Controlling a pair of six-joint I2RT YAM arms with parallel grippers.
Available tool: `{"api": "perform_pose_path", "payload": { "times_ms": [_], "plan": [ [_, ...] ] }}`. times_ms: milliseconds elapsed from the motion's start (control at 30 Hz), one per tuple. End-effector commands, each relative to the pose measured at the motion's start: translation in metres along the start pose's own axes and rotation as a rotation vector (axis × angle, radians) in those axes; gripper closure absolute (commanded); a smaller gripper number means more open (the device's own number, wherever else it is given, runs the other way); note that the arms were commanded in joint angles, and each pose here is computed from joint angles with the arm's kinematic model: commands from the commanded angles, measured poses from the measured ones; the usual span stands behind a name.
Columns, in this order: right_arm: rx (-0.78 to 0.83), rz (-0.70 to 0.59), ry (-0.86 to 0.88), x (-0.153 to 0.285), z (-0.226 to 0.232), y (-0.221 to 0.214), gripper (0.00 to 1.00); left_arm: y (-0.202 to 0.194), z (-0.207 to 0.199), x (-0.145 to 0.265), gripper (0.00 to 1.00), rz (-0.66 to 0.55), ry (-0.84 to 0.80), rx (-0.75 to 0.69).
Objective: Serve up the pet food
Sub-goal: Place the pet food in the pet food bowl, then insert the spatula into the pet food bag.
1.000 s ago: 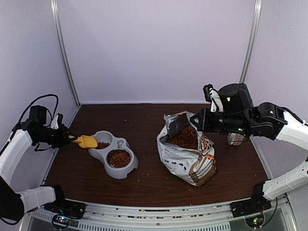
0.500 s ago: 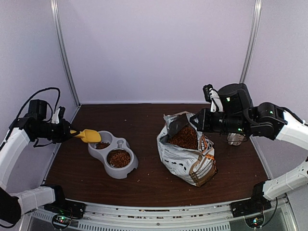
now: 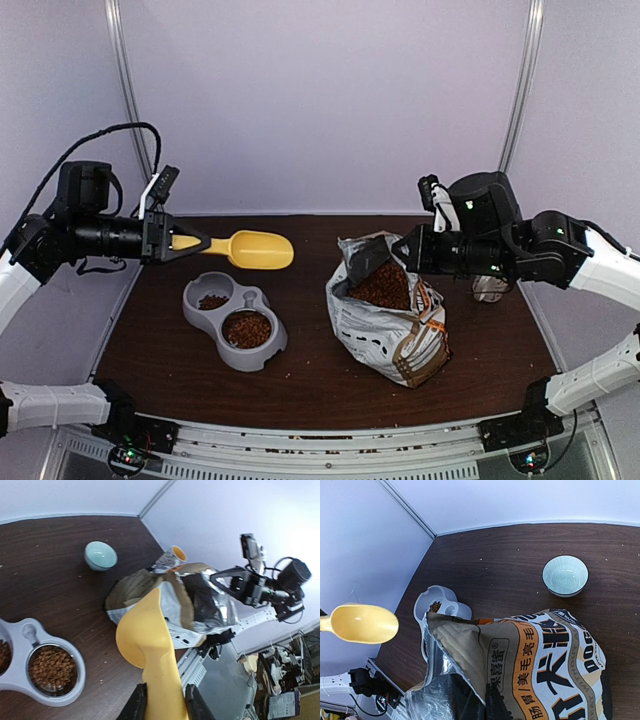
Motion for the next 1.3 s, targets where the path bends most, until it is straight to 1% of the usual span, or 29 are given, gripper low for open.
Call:
{"api": "perform_pose_path", "payload": {
  "times_ms": [0, 167, 300, 500, 600, 667, 833, 933, 1100, 1167, 1267],
  "plan": [
    [0.030, 0.023, -0.022, -0.004, -0.003, -0.002, 1.00, 0.037, -0.052, -0.006, 1.00, -0.094, -0.138, -0.100],
    [0.040, 0.045, 0.014, -0.004, 0.004, -0.006, 1.00, 0.045, -0.072, -0.034, 1.00, -0.052, -0.157, -0.146],
    [0.053, 0.058, 0.029, -0.003, 0.008, -0.012, 1.00, 0.046, -0.067, -0.060, 1.00, -0.009, -0.080, -0.168],
    [0.068, 0.065, 0.016, -0.005, 0.008, -0.017, 1.00, 0.041, -0.074, -0.096, 1.00, 0.095, -0.035, -0.235],
    [0.072, 0.063, 0.016, -0.005, 0.009, -0.018, 1.00, 0.038, -0.066, -0.111, 1.00, 0.135, 0.030, -0.242],
    [0.076, 0.067, 0.023, -0.008, 0.011, -0.019, 1.00, 0.036, -0.062, -0.122, 1.00, 0.155, 0.064, -0.243],
    [0.088, 0.102, 0.028, -0.017, 0.017, -0.027, 1.00, 0.033, -0.066, -0.148, 1.00, 0.191, 0.131, -0.295],
    [0.090, 0.108, 0.029, -0.021, 0.019, -0.029, 1.00, 0.024, -0.057, -0.167, 1.00, 0.244, 0.206, -0.306],
    [0.090, 0.100, 0.033, -0.021, 0.022, -0.027, 1.00, -0.002, -0.032, -0.195, 1.00, 0.393, 0.440, -0.363],
    [0.089, 0.092, 0.030, -0.020, 0.021, -0.025, 1.00, -0.009, -0.025, -0.203, 1.00, 0.418, 0.504, -0.381],
    [0.090, 0.089, 0.022, -0.020, 0.019, -0.026, 1.00, -0.019, -0.020, -0.219, 1.00, 0.433, 0.542, -0.398]
  ]
}}
Point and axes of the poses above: each gripper's point midway between its finger pads, its own x axis back along the fingers, its own z axis along the line the jaws close on, y = z × x, the point moved 5 cm from there along x, back along the fingers, and after that the axes turned 11 degrees about -x, right-handed, at the moved point
